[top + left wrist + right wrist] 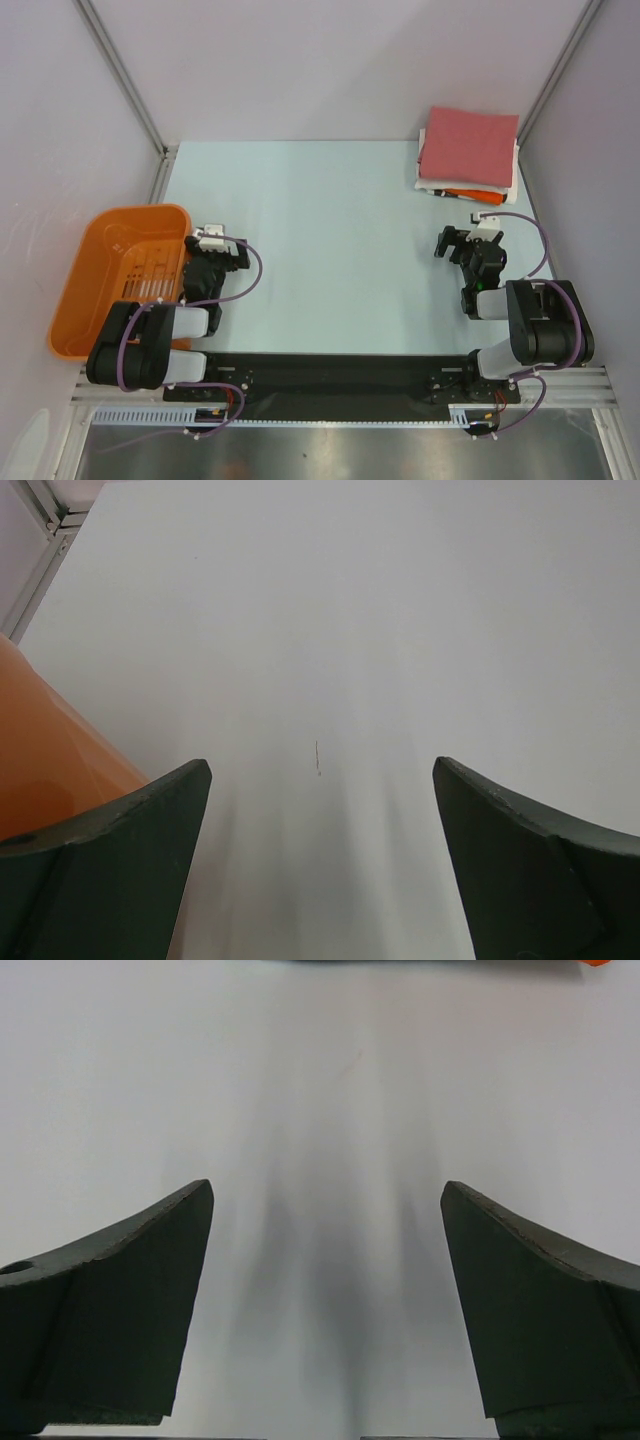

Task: Fold and stack the t-shirts
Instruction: Reset both grippers

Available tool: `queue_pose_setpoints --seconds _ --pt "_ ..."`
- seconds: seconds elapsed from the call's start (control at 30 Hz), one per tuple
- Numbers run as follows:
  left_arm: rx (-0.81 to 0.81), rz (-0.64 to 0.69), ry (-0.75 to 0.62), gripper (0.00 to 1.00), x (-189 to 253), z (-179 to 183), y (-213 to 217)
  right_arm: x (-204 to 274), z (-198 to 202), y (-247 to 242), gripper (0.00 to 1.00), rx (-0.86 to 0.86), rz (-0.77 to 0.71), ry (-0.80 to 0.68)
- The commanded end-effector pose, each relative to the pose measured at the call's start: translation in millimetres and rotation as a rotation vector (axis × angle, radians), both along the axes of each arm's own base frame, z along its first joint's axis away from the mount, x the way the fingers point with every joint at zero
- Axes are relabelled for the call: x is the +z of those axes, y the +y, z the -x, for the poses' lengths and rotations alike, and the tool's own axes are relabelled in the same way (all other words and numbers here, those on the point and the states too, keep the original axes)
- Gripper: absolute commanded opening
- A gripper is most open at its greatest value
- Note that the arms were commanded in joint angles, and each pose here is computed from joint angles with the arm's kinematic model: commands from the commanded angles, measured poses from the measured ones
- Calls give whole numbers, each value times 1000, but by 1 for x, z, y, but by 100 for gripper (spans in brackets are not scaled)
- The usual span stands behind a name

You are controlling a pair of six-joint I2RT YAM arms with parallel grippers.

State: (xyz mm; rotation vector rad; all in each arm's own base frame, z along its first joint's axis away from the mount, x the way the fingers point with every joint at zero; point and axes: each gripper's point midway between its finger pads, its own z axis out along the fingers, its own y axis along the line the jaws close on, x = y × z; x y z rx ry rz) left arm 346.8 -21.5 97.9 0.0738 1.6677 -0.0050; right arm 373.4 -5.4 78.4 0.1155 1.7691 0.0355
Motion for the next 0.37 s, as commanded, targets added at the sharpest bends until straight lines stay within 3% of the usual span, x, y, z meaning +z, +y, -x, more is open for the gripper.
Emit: queue_pose_setpoints --seconds 0.0,0.33 --pt "53 -5 -116 100 33 -12 14 14 -8 0 100 6 25 -52" --pt "53 -5 -116 100 33 -12 14 14 -9 0 100 5 25 -49"
